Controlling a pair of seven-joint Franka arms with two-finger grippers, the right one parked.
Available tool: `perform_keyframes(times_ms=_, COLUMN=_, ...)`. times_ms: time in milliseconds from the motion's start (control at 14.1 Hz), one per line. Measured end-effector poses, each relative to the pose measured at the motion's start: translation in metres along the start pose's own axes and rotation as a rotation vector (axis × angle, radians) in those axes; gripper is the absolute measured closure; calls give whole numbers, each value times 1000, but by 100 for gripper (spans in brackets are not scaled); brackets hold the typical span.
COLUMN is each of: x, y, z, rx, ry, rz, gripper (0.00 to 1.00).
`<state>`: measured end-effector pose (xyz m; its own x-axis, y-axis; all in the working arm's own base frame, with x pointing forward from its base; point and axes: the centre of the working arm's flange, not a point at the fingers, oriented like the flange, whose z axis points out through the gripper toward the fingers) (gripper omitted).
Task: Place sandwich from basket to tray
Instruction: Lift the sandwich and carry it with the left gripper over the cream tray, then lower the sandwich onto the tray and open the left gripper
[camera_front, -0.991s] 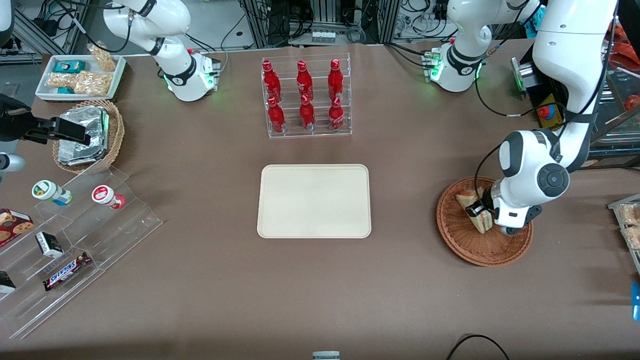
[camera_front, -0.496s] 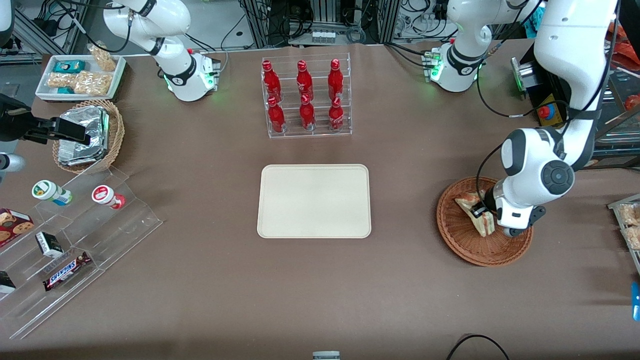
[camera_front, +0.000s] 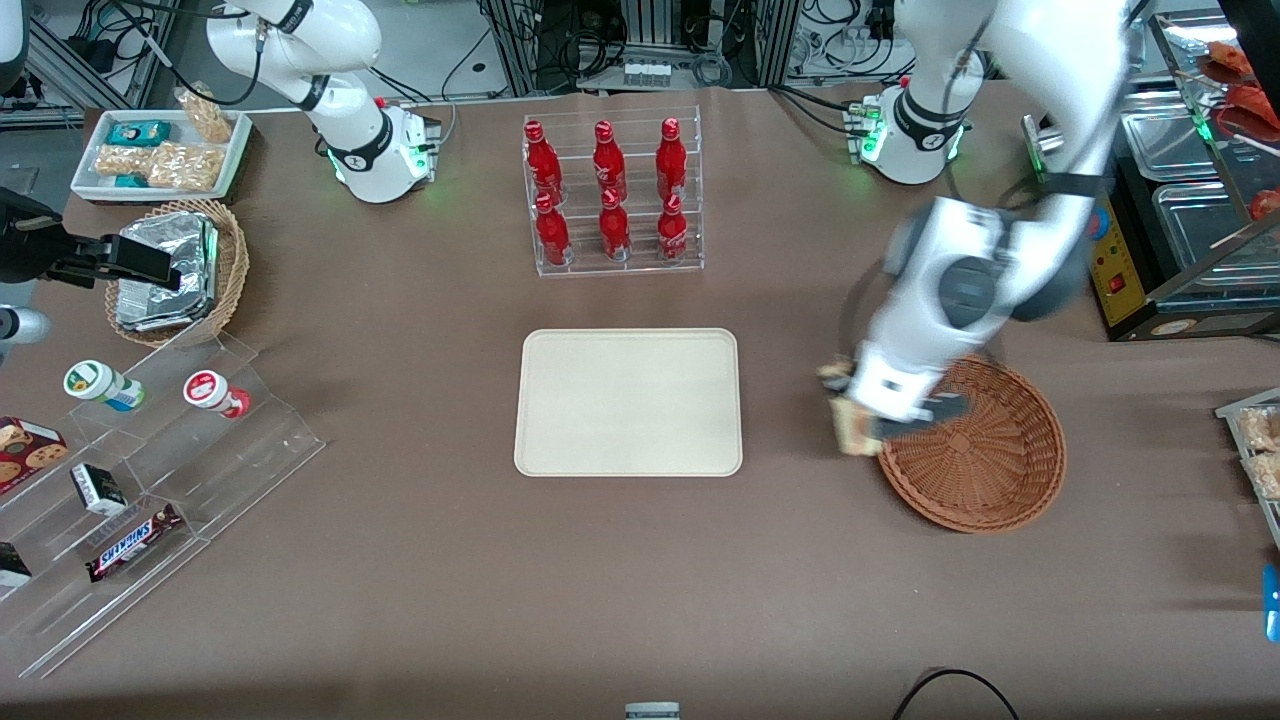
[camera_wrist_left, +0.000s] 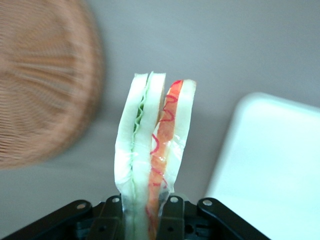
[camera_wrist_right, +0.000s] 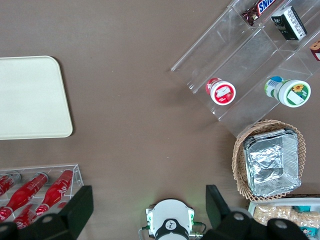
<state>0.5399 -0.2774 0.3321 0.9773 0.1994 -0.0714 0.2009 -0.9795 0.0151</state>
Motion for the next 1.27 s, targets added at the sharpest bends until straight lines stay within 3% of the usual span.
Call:
perform_keyframes(times_ms=425, x=-82, y=181, z=77, rx=-1, ry=-36, rz=113, gripper=84)
perform_keyframes(times_ms=637, x=-101, y=218, z=111, rx=4, ry=-50, rz=136, gripper=85)
perform_keyframes(times_ms=991, x=-102, y=238, z=112, rx=-17, ry=-38, rz=130, gripper=81)
perform_keyframes(times_ms=1133, x=-99, y=239, z=114, rx=-20, ry=-35, rz=125, gripper=66)
perform_keyframes(times_ms=1274, x=-94, y=240, z=107, rx=-29, ry=-23, rz=117, gripper=44)
